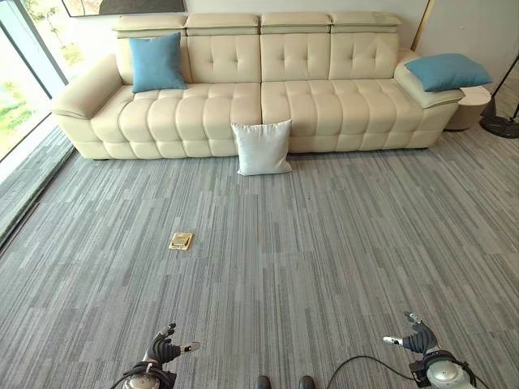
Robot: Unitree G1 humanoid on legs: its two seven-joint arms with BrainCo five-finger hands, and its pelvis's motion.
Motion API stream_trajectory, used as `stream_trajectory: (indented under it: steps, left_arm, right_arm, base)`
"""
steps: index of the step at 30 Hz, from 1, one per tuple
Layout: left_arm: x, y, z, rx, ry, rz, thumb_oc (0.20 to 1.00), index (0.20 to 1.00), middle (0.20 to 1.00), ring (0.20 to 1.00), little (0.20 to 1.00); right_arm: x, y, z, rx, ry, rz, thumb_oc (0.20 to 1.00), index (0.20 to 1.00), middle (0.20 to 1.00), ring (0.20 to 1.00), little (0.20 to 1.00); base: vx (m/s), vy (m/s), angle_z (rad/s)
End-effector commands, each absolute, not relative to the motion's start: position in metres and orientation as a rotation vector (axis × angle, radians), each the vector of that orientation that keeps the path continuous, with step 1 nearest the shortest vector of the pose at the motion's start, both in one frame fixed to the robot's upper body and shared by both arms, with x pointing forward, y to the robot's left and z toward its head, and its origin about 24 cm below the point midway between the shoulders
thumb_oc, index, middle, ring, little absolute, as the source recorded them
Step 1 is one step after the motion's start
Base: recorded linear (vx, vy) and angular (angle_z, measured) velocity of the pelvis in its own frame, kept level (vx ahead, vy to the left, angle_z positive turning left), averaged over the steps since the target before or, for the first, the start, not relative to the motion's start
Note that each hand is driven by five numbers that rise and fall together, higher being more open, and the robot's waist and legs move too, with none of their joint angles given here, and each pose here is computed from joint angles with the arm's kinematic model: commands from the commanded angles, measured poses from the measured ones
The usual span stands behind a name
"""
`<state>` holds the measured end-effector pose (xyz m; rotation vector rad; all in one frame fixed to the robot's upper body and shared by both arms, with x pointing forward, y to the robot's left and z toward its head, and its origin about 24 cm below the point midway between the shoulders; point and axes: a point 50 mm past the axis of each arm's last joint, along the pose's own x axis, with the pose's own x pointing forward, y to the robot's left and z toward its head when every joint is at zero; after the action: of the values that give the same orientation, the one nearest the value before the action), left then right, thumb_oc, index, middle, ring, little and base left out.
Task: Pick up all the scattered cushions and arrange them neatly on the sofa.
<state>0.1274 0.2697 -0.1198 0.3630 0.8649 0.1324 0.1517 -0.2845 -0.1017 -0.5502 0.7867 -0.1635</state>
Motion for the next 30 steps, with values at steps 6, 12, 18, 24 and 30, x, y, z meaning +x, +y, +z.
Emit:
stream_trajectory:
  steps: [6, 12, 18, 24, 30]
  left_arm:
    - [0.145, 0.275, -0.111, 0.351, 0.810, 0.167, 1.000, 1.000, 1.000, 1.000, 1.000]
    - [0.141, 0.277, -0.111, 0.291, 0.813, 0.228, 1.000, 1.000, 1.000, 1.000, 1.000]
    - [0.148, 0.280, -0.104, 0.289, 0.766, 0.253, 1.000, 1.000, 1.000, 1.000, 1.000]
    - [0.152, 0.287, -0.095, 0.281, 0.714, 0.295, 1.000, 1.000, 1.000, 1.000, 1.000]
    - [0.153, 0.300, -0.084, 0.315, 0.673, 0.330, 1.000, 1.000, 1.000, 1.000, 1.000]
  right_arm:
    - [0.165, -0.286, -0.095, -0.440, 0.734, -0.284, 1.000, 1.000, 1.000, 1.000, 1.000]
    - [0.163, -0.284, -0.097, -0.342, 0.734, -0.337, 1.000, 1.000, 1.000, 1.000, 1.000]
    - [0.170, -0.280, -0.095, -0.313, 0.707, -0.344, 1.000, 1.000, 1.000, 1.000, 1.000]
    - [0.180, -0.276, -0.089, -0.331, 0.671, -0.322, 1.000, 1.000, 1.000, 1.000, 1.000]
    - [0.191, -0.272, -0.080, -0.336, 0.617, -0.297, 1.000, 1.000, 1.000, 1.000, 1.000]
  base:
    - [0.03, -0.003, 0.00]
    - [0.04, 0.010, 0.00]
    - [0.02, 0.033, 0.02]
    - [0.04, 0.080, -0.05]
    - [0.12, 0.160, -0.14]
